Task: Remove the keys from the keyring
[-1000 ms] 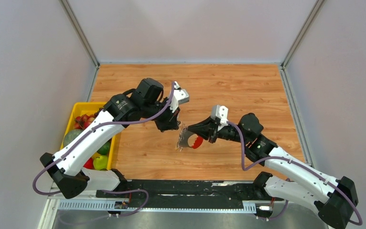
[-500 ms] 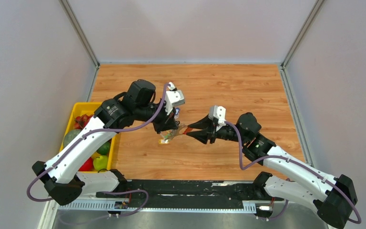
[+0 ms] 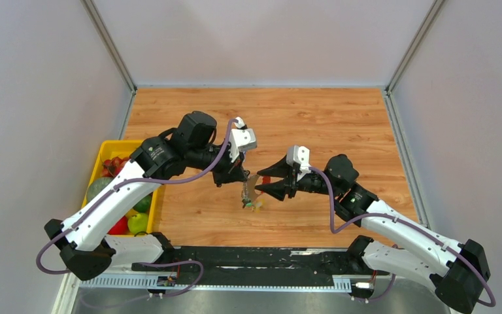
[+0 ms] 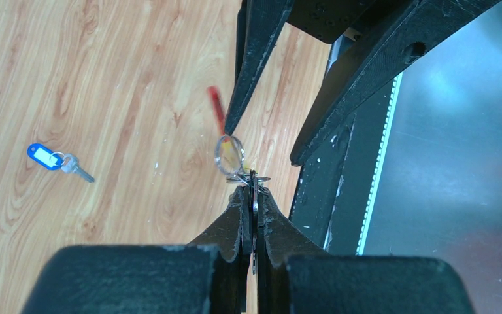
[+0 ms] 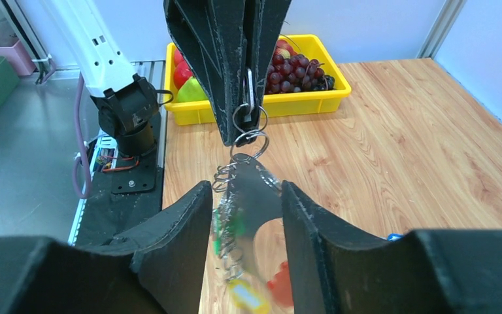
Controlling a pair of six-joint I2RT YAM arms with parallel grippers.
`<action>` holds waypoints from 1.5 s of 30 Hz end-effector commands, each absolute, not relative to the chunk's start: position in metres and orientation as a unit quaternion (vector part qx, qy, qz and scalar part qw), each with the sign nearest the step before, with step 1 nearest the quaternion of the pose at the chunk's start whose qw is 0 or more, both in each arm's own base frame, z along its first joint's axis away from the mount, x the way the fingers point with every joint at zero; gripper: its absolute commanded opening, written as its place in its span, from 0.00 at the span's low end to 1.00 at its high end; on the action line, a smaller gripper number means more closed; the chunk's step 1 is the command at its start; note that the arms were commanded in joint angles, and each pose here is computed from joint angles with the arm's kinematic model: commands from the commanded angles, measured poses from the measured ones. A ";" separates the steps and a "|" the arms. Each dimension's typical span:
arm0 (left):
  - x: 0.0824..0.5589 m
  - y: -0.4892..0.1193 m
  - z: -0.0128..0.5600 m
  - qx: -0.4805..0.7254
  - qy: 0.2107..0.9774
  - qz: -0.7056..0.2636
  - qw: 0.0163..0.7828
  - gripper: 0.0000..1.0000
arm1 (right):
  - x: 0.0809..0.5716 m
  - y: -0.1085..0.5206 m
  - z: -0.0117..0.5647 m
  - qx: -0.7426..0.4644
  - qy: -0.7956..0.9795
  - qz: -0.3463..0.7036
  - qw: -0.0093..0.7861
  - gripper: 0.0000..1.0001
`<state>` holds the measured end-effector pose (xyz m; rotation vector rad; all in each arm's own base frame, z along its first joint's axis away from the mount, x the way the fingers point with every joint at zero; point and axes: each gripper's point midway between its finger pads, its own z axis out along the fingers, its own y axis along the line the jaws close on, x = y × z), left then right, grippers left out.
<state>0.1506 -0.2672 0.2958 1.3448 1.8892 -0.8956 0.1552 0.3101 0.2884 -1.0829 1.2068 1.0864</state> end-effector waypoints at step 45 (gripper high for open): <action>0.146 -0.283 0.309 0.507 0.720 -0.343 0.325 0.00 | 0.145 0.314 0.320 -0.447 0.482 0.483 0.578 0.00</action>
